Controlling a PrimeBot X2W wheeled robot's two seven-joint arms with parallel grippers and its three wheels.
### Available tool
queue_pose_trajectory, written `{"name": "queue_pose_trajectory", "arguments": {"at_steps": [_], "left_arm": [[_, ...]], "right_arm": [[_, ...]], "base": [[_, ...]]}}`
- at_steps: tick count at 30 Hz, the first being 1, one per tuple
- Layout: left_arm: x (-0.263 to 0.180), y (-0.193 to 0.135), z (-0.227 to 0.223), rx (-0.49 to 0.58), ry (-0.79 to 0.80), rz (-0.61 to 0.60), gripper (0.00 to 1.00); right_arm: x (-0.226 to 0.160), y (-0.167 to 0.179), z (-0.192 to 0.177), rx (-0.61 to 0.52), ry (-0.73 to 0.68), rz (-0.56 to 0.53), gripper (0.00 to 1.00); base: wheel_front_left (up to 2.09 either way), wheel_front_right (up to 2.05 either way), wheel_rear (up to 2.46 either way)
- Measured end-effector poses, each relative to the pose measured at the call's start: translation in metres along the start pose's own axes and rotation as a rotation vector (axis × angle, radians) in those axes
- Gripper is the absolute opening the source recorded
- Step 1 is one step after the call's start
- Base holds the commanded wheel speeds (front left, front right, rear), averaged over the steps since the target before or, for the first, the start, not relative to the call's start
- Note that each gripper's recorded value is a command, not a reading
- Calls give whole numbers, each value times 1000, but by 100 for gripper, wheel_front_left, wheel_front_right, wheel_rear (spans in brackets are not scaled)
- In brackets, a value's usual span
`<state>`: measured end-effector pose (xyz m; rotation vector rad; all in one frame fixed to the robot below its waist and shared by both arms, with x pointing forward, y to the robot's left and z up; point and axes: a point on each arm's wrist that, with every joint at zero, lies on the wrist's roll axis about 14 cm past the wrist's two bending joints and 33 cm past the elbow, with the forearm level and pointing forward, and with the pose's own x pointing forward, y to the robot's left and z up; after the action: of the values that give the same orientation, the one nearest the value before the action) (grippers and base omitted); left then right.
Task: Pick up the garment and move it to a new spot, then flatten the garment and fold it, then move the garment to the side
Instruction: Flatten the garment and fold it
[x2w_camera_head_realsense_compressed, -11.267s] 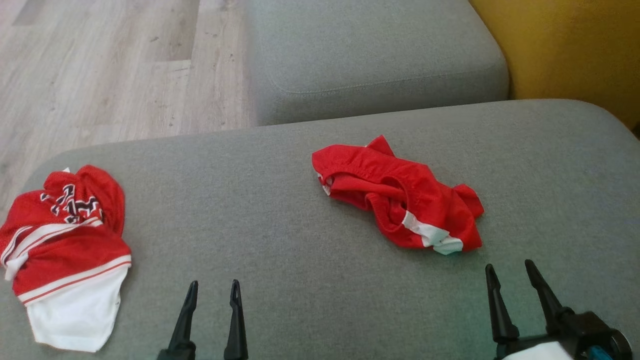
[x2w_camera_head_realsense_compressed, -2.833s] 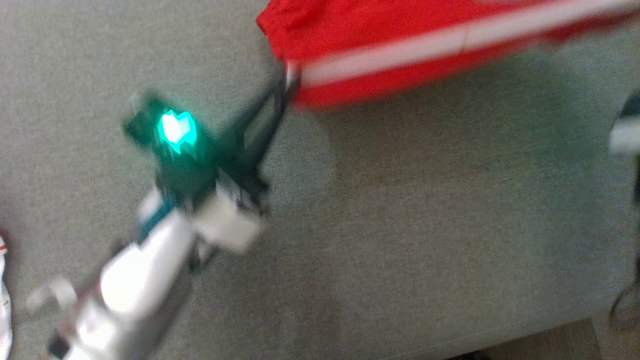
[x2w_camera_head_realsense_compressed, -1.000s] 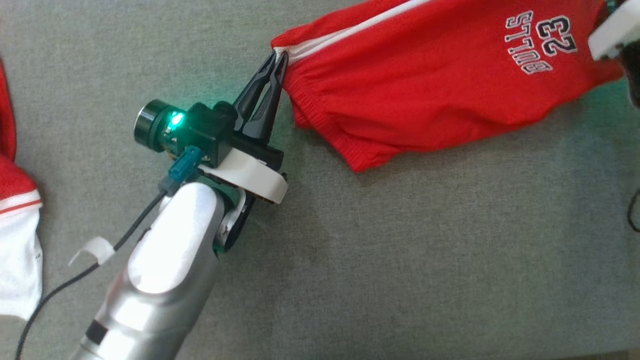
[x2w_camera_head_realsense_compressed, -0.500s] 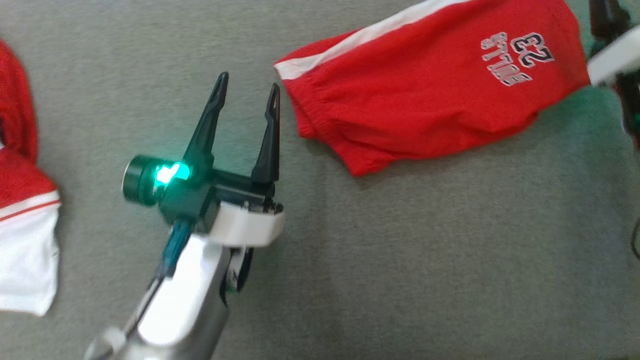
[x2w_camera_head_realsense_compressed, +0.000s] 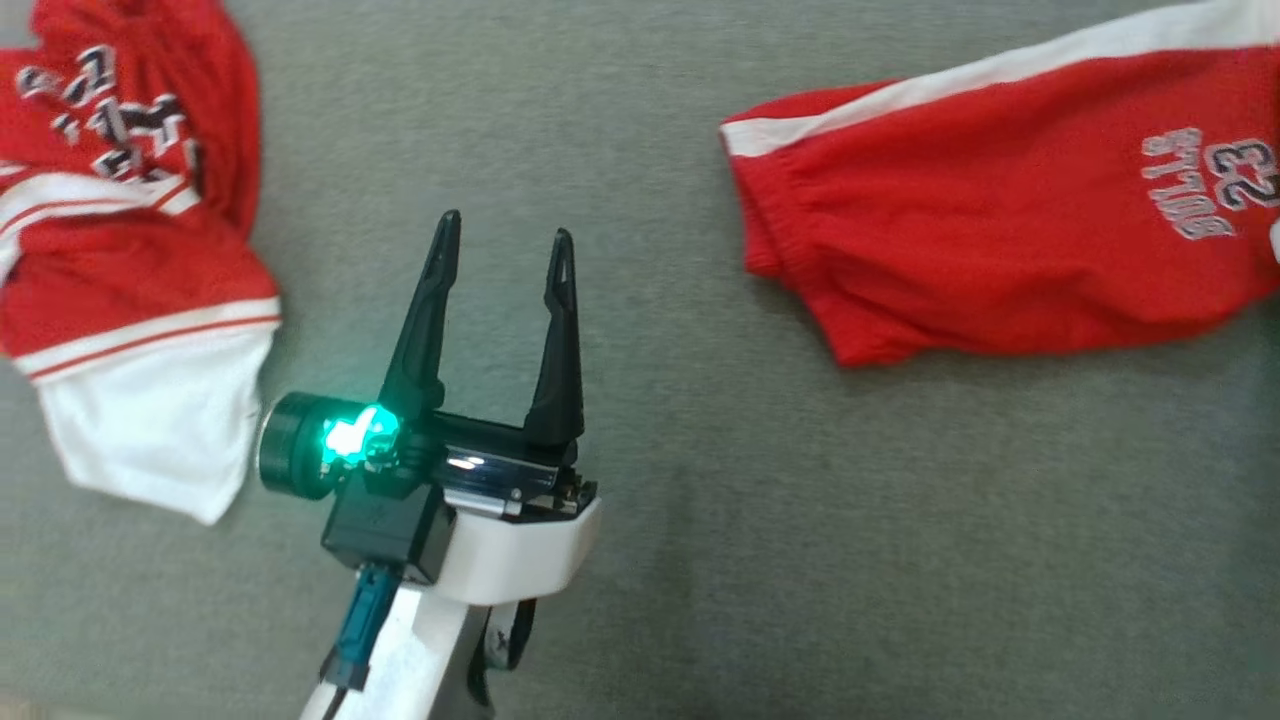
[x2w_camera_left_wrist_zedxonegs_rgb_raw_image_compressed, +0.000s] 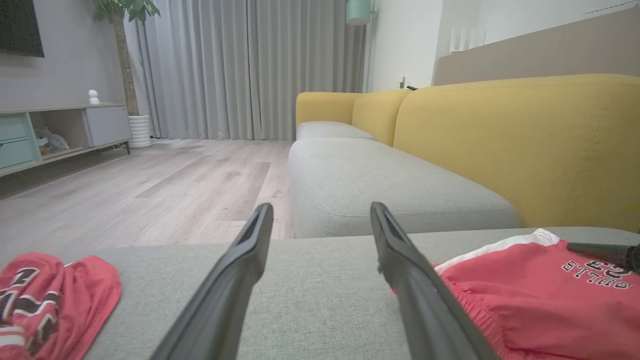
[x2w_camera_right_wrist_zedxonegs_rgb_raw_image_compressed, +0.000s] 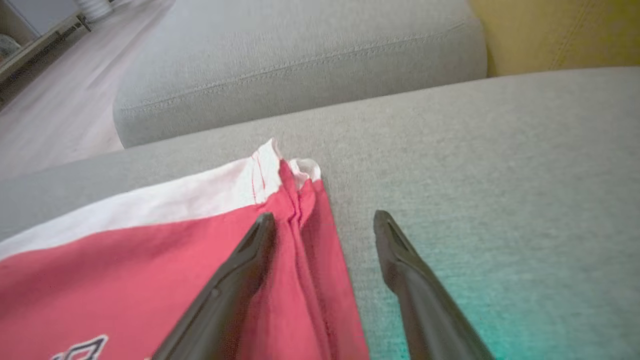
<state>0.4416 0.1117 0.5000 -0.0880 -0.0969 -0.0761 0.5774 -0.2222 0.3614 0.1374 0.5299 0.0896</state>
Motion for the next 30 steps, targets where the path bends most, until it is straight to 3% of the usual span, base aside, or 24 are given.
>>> {"name": "queue_pose_trajectory", "arguments": {"at_steps": [3, 4, 6, 7, 14, 24, 30], "left_arm": [[-3, 7, 0, 11, 4, 22, 100], [-3, 9, 0, 14, 5, 26, 100], [-3, 8, -1, 22, 7, 24, 100], [-3, 8, -1, 20, 7, 22, 100], [4, -13, -4, -1, 1, -44, 100], [16, -59, -16, -32, 8, -198, 100], [16, -74, -17, -40, 10, -246, 100]], "right_arm": [[8, 8, -13, 5, 53, 11, 100], [10, 10, -14, 10, 69, 15, 91], [11, 12, -13, 15, 83, 21, 18], [10, 13, -13, 17, 88, 24, 0], [-11, -8, -9, 36, 61, -17, 0], [-90, -122, 21, 23, -48, -266, 0], [-108, -126, 43, 30, -123, -271, 0]], "base": [[0, 0, 0], [0, 0, 0], [0, 0, 0], [0, 0, 0], [0, 0, 0], [0, 0, 0], [0, 0, 0]]}}
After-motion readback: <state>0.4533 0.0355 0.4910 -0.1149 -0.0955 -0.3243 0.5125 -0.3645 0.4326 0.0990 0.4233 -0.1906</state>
